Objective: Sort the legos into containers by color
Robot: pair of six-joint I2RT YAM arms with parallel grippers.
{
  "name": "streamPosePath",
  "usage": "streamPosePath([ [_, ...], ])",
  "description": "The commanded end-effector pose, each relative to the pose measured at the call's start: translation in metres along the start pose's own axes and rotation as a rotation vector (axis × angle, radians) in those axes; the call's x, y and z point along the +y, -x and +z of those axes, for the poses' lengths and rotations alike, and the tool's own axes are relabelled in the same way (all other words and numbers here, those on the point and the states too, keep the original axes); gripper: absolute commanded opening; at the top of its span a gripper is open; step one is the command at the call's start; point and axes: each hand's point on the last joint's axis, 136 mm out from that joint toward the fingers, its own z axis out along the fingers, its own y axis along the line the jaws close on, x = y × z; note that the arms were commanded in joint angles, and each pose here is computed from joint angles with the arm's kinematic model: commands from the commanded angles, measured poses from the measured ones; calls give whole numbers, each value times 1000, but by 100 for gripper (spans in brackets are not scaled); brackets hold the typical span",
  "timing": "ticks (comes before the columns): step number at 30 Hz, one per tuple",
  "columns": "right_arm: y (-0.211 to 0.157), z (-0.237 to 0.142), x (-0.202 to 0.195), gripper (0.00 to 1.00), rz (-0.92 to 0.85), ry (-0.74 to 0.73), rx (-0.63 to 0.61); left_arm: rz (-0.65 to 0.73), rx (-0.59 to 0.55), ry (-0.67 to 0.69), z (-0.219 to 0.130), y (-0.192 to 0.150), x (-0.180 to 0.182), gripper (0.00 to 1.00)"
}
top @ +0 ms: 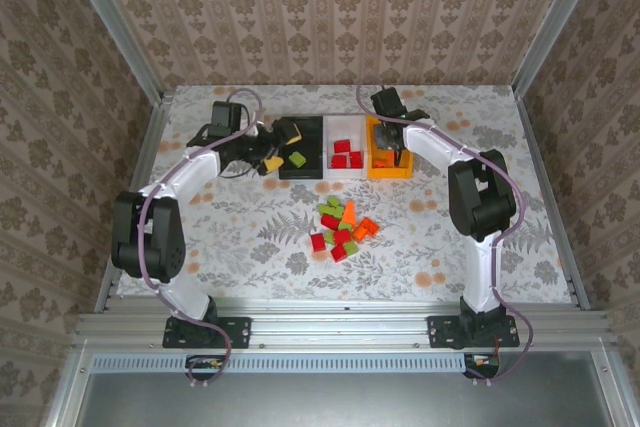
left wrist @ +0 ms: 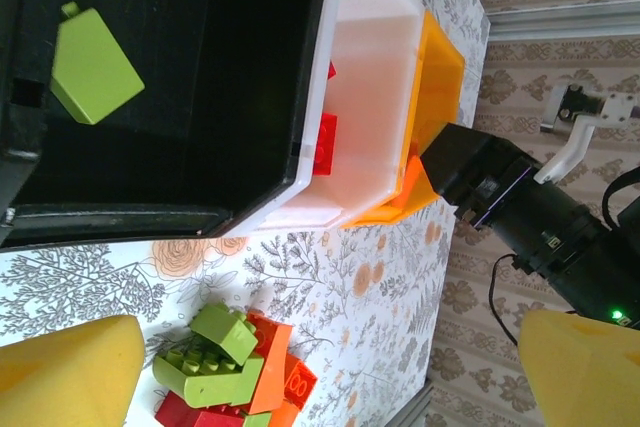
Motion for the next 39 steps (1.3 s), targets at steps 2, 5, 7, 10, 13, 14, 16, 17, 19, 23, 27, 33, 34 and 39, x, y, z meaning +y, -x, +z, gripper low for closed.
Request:
streamPosePath([
  [2,23,-54,11,42,-14,60,-92,22,49,12,13,-13,1,98],
  [5,3,-90,25,41,9,113,-126,27,53,19,15,-15,1,98],
  [7,-24,-109,43,42,19,152,-135,29,52,23,15,-15,1,98],
  [10,-79,-115,71,52,48,231,-68,30,47,24,13,-14,1,98],
  [13,-126,-110,98,54,74,328,47,30,44,27,13,-14,1,98],
  [14,-137,-108,107,55,67,355,80,30,44,27,12,-14,1,98],
  [16,-150,-105,117,58,57,366,113,32,42,25,12,-14,0,98],
  [17,-156,-103,123,58,54,383,129,31,43,26,12,-15,0,98],
  [19,-163,-95,127,58,52,382,153,35,41,24,11,-15,-1,98],
  [23,-172,-81,130,58,35,362,174,43,38,17,9,-15,-5,98],
  [27,-177,-69,127,49,29,330,187,42,37,15,9,-15,-5,98],
  [33,-180,-58,115,39,60,307,191,41,38,5,8,-15,-8,98],
  [34,-179,-58,114,38,66,308,190,43,40,2,8,-16,-9,98],
  [39,-172,-63,109,38,77,321,170,42,41,1,8,-16,-9,98],
])
